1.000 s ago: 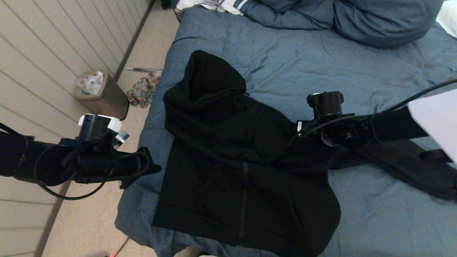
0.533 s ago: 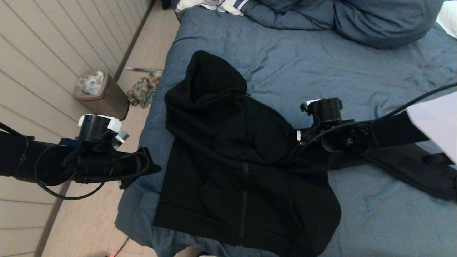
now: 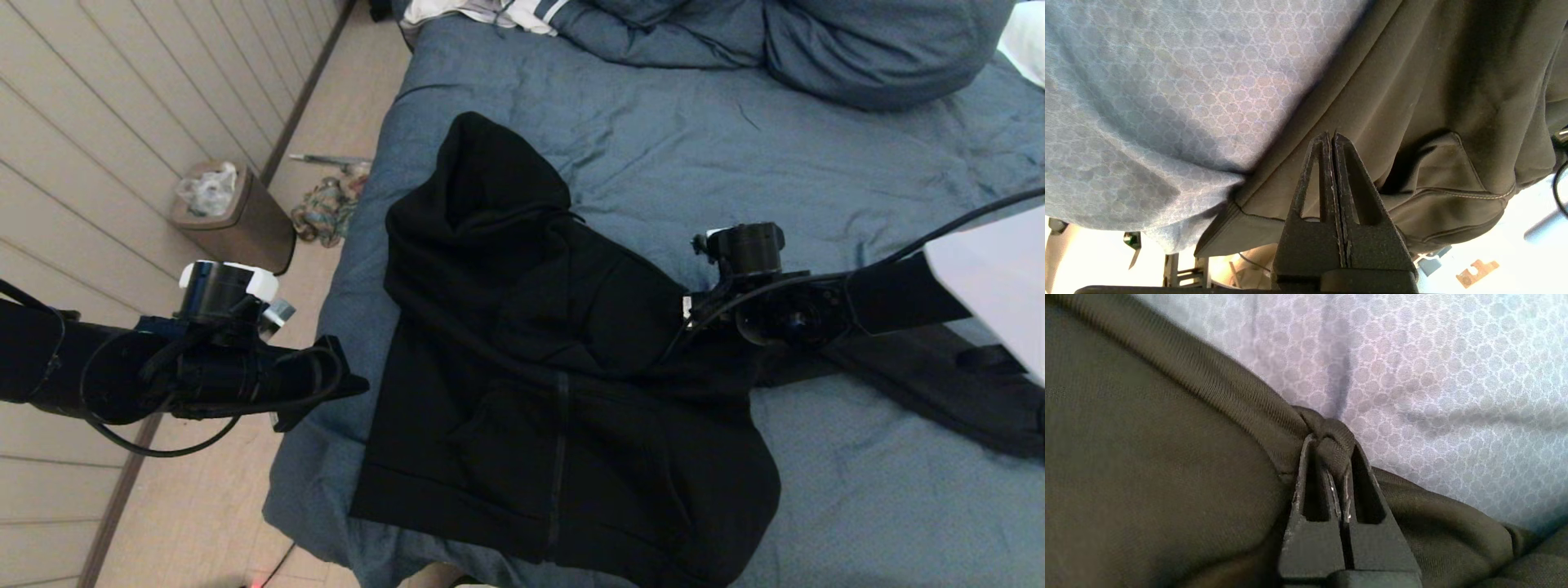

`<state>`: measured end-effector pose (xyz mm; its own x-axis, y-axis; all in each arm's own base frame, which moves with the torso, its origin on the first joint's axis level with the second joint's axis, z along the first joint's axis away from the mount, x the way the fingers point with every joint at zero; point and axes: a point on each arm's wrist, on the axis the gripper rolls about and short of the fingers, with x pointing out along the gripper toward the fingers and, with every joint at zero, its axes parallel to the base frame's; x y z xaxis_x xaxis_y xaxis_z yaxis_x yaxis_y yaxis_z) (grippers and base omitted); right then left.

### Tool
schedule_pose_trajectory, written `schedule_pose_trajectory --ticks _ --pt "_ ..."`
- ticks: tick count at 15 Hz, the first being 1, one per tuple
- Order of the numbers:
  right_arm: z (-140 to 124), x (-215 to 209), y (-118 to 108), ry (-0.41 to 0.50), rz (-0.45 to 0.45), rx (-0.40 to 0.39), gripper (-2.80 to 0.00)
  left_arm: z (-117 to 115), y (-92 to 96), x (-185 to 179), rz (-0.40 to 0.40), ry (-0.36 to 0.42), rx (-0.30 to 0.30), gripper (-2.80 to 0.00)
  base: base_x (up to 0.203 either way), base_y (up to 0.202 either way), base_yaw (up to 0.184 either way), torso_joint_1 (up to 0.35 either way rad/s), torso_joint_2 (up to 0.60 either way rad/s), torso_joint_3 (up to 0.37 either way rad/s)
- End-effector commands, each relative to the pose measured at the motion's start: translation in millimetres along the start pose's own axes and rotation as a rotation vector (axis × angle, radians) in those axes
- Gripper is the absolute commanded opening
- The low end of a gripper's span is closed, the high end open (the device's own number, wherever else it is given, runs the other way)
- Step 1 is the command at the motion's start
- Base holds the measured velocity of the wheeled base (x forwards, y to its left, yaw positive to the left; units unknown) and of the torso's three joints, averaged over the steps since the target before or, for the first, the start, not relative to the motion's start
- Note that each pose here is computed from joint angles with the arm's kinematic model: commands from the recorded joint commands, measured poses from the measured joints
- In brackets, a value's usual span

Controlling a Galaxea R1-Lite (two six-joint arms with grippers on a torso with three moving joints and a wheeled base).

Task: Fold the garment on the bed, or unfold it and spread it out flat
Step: Unfold the black sweatshirt

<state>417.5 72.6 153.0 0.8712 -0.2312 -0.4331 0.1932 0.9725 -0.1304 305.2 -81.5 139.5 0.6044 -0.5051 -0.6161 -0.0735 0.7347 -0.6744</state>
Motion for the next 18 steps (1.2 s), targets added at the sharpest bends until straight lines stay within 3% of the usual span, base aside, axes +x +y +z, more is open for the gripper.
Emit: schedule_pose_trajectory --ticks 1,7,10,12,15,18 --pt "11.7 1.8 2.5 -0.044 0.002 0.049 -2.80 0.0 -0.1 0.0 -0.002 0.000 -0.004 -2.80 0.000 0.000 0.000 0.000 0.00 0.000" --pt "70.3 -10.5 20.9 -0.247 -0.024 0.151 -2.80 -1.2 -1.9 -1.6 -0.007 0.000 -0.001 -2.80 0.000 0.000 0.000 0.000 0.00 0.000" --pt "99.2 -8.7 29.9 -0.357 -0.093 0.167 -2.80 -1.2 -2.1 -2.1 -0.007 -0.002 -0.002 -2.80 0.000 0.000 0.000 0.000 0.00 0.000" --pt "97.3 6.2 36.7 -0.371 -0.147 0.086 -2.80 -1.1 -2.4 -2.5 -0.008 -0.003 -0.002 -2.80 0.000 0.000 0.000 0.000 0.00 0.000" --pt "94.7 22.2 40.6 -0.484 -0.224 0.085 -2.80 -1.1 -2.4 -2.5 -0.008 -0.003 -0.002 -2.80 0.000 0.000 0.000 0.000 0.00 0.000" --pt "94.5 20.4 43.7 -0.495 -0.242 0.078 -2.80 -1.1 -2.6 -3.0 -0.009 -0.004 -0.001 -2.80 0.000 0.000 0.000 0.000 0.00 0.000"
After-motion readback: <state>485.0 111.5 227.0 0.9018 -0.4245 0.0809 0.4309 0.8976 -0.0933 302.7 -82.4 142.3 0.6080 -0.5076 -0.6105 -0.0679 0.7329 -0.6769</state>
